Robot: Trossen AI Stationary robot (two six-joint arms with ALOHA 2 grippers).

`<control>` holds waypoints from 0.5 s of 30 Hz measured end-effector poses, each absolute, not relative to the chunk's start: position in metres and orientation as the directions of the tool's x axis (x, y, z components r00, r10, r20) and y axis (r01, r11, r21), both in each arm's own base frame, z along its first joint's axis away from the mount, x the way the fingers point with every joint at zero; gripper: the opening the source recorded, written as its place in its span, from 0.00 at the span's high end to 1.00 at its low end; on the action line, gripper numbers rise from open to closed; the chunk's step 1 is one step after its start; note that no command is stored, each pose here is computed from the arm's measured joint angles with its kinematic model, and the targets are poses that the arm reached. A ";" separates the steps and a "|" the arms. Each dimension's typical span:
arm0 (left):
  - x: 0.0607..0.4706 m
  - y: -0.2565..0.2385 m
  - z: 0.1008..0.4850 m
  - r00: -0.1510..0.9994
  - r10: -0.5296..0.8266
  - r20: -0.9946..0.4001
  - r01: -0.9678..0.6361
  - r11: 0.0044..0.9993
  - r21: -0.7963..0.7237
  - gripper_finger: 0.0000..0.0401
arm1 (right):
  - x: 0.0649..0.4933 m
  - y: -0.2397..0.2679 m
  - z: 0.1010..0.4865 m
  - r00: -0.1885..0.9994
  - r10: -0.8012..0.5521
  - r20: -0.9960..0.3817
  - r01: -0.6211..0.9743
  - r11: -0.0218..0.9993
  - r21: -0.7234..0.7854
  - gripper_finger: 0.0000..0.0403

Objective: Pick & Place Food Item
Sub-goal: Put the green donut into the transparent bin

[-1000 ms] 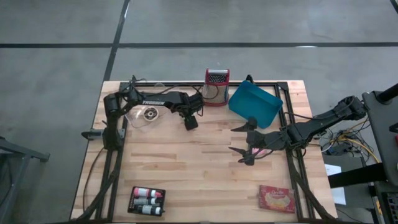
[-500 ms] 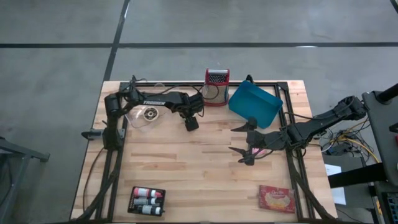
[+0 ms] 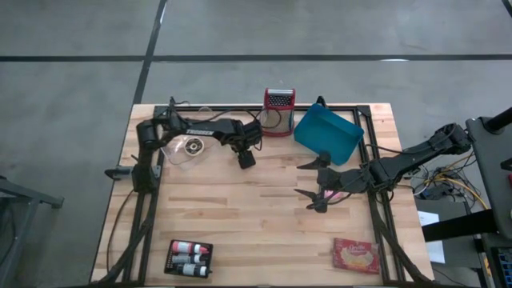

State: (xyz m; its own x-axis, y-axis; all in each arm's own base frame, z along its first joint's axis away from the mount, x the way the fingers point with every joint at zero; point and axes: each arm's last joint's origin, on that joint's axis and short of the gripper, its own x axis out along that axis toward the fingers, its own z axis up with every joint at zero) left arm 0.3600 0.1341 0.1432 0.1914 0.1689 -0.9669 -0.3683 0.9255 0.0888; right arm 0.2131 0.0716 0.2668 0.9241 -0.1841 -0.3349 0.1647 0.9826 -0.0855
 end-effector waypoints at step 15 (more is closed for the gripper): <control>0.360 0.134 0.140 0.186 0.158 -0.970 -0.365 0.927 0.081 0.48 | 0.213 0.072 0.267 0.924 -0.184 -0.335 0.165 0.983 -0.085 0.14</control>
